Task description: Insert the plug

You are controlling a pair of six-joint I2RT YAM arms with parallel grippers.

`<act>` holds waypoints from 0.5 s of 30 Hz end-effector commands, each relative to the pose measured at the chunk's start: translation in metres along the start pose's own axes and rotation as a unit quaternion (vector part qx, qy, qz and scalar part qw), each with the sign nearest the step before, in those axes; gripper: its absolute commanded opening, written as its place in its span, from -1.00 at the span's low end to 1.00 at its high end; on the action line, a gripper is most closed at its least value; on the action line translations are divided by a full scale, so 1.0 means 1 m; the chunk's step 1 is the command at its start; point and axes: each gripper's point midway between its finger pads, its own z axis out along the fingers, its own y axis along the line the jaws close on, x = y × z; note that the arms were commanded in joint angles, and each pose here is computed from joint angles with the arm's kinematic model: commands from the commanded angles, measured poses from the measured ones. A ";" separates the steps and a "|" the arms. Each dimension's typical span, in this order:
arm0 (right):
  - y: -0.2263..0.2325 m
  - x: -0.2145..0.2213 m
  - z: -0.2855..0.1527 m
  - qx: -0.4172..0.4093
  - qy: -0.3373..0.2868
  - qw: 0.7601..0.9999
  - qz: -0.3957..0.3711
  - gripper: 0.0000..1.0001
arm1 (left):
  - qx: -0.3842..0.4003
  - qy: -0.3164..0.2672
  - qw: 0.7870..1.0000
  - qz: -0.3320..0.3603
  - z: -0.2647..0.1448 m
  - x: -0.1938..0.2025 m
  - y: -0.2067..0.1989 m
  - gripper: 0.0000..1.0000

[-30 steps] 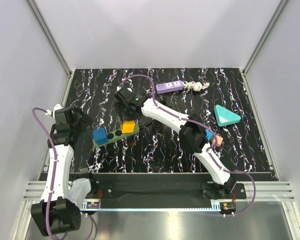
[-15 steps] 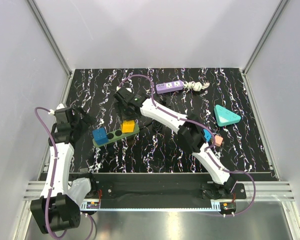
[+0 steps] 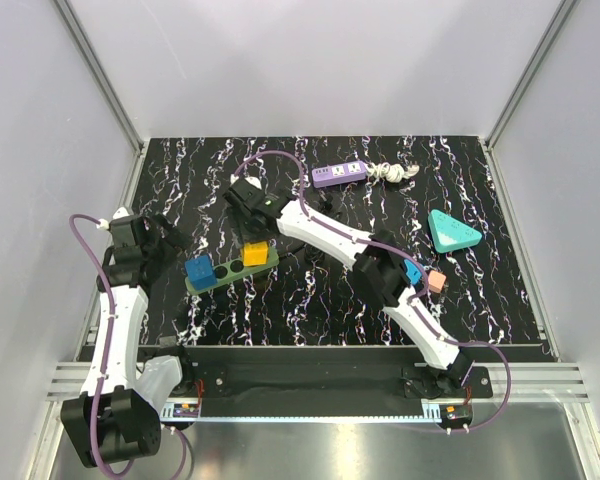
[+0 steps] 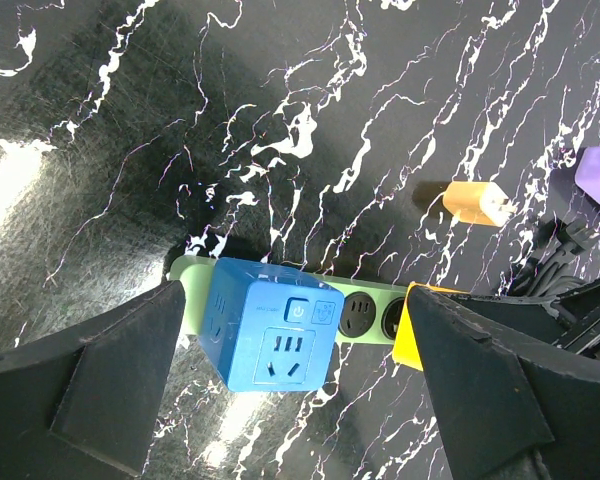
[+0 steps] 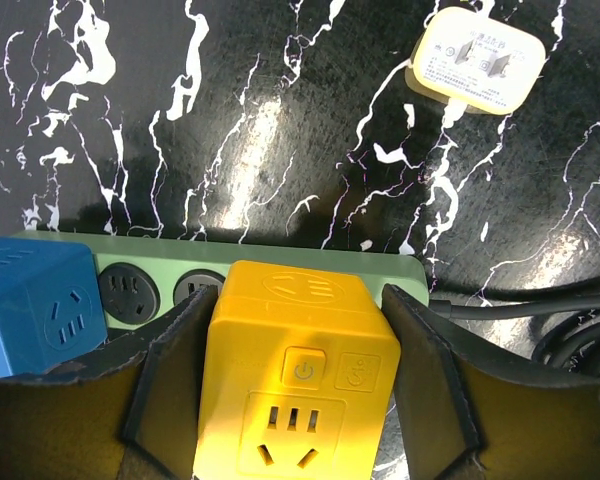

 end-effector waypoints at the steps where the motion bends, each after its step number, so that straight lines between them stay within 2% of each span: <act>1: 0.002 0.015 0.009 0.033 -0.001 0.999 -0.007 -1.00 | 0.007 -0.027 1.000 0.005 -0.003 -0.013 -0.004 0.98; 15: -0.003 0.051 0.029 0.066 0.003 0.998 -0.018 -1.00 | -0.007 -0.029 1.000 0.003 -0.005 -0.015 0.000 0.98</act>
